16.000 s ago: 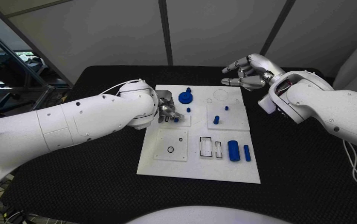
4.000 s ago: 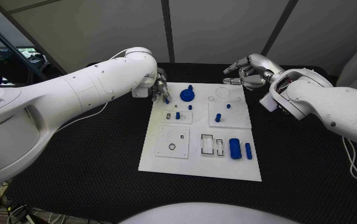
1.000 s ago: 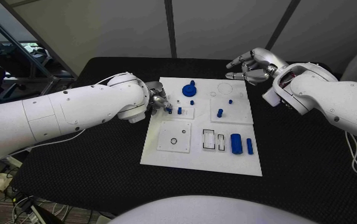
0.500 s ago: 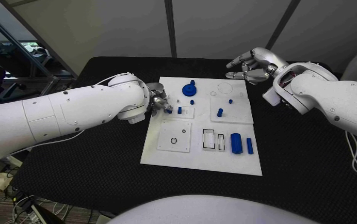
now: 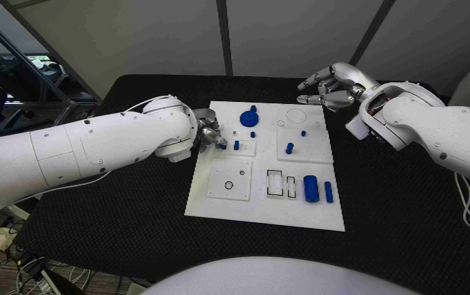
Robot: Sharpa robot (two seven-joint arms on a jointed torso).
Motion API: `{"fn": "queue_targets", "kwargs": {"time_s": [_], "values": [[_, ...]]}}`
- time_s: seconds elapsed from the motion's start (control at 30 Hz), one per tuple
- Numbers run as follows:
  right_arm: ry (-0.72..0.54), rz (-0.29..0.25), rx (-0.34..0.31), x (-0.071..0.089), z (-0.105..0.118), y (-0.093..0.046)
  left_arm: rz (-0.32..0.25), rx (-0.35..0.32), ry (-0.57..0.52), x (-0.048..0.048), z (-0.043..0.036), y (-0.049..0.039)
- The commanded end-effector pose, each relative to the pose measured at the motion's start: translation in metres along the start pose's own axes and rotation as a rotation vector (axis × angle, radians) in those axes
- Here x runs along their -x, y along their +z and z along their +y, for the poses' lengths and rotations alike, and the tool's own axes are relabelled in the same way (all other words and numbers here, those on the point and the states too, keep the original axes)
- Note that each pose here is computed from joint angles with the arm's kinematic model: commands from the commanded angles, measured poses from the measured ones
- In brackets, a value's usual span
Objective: Assemble the parts on the task board
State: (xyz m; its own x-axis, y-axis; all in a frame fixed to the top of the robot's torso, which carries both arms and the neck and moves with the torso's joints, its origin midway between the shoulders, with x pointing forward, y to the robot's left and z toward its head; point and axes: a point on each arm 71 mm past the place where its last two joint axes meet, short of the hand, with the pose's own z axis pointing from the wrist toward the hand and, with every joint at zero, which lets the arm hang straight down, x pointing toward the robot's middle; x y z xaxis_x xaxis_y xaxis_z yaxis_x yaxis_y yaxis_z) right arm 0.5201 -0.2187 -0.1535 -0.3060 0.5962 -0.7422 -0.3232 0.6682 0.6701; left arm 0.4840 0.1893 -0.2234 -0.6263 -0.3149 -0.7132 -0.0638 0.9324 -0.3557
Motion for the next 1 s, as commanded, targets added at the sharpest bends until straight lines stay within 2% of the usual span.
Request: {"fn": "queue_targets", "kwargs": {"time_s": [0.03, 0.57, 1.0], "values": [[-0.002, 0.005, 0.008, -0.0001, 0.0016, 0.0005, 0.019, 0.009, 0.027, -0.0029, -0.0001, 0.0016], [-0.002, 0.006, 0.008, -0.0001, 0.0016, 0.0003, 0.072, 0.018, 0.065, -0.0056, -0.0029, 0.0071], [-0.002, 0.004, 0.009, 0.0, 0.0017, 0.0005, 0.073, 0.025, 0.073, -0.0045, -0.0022, 0.0093]]}}
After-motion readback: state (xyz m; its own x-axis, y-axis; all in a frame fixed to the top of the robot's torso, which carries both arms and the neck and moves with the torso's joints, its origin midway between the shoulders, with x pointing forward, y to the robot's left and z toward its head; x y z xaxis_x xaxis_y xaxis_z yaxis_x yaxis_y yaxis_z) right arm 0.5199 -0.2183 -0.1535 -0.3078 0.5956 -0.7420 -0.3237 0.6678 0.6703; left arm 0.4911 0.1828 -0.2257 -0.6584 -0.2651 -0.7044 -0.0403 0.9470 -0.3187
